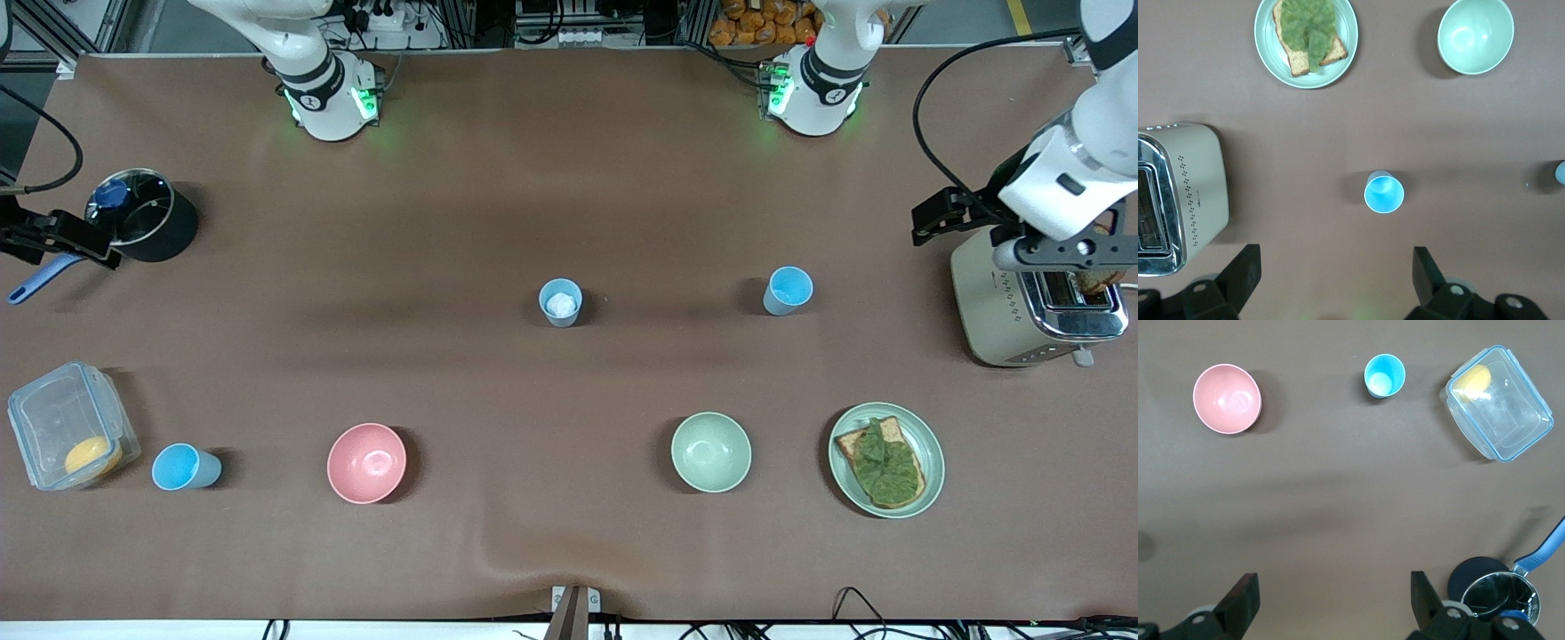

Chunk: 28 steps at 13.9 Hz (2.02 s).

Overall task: Stack blue cups with both arms
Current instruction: 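Reach the left gripper to the blue cup beside the toaster, then close the left gripper on the blue cup and lift it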

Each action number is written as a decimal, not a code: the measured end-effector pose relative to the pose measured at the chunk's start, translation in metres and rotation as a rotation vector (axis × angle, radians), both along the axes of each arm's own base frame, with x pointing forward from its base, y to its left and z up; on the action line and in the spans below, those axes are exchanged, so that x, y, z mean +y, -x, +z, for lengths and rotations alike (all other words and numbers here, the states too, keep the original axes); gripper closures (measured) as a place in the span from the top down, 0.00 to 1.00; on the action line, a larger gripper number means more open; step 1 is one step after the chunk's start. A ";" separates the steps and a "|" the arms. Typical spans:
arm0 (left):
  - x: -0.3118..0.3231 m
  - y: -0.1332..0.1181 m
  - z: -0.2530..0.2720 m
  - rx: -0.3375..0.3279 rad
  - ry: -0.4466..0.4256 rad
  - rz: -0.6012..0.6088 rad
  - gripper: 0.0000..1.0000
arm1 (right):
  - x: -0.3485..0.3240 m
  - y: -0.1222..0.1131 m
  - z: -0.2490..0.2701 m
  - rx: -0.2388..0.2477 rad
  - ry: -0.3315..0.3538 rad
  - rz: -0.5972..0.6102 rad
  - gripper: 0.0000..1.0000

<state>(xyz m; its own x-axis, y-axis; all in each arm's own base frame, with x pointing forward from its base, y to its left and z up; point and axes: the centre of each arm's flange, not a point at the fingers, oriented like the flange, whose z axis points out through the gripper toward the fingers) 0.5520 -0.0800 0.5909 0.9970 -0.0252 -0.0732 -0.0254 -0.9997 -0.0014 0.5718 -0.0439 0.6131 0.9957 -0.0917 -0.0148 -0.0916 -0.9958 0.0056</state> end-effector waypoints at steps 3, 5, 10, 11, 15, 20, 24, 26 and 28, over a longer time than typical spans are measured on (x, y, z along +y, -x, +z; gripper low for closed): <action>-0.027 0.004 -0.009 0.003 0.000 -0.049 1.00 | 0.002 -0.001 0.000 -0.006 0.001 -0.002 1.00; -0.035 0.006 -0.016 0.009 0.000 -0.077 1.00 | 0.001 -0.001 0.001 -0.011 0.003 -0.006 1.00; -0.041 -0.005 -0.065 0.055 0.010 -0.134 1.00 | -0.004 -0.001 0.001 -0.009 0.003 -0.019 1.00; -0.048 -0.011 -0.077 0.048 0.017 -0.145 1.00 | -0.004 -0.001 0.001 -0.013 0.004 -0.020 1.00; -0.090 -0.014 -0.125 0.006 0.034 -0.189 1.00 | -0.016 -0.005 0.006 -0.058 0.009 -0.041 1.00; -0.123 0.007 -0.185 -0.023 0.045 -0.069 1.00 | -0.010 -0.006 0.007 -0.070 0.008 -0.029 1.00; -0.128 0.024 -0.230 -0.023 0.044 -0.006 1.00 | -0.001 -0.009 0.007 -0.085 0.006 -0.014 1.00; -0.126 0.032 -0.259 -0.007 0.041 0.011 1.00 | -0.001 -0.010 0.007 -0.091 0.005 -0.014 1.00; -0.123 0.039 -0.281 0.011 0.039 0.024 1.00 | -0.001 -0.010 0.006 -0.090 0.005 -0.014 1.00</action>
<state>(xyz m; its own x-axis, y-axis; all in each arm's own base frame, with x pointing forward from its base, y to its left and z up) 0.5130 -0.2034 0.3095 0.9965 -0.0042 -0.0837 -0.0010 -0.9993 0.0376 0.5817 -0.0449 0.6187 0.9916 -0.1051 0.0751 -0.1055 -0.9944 0.0021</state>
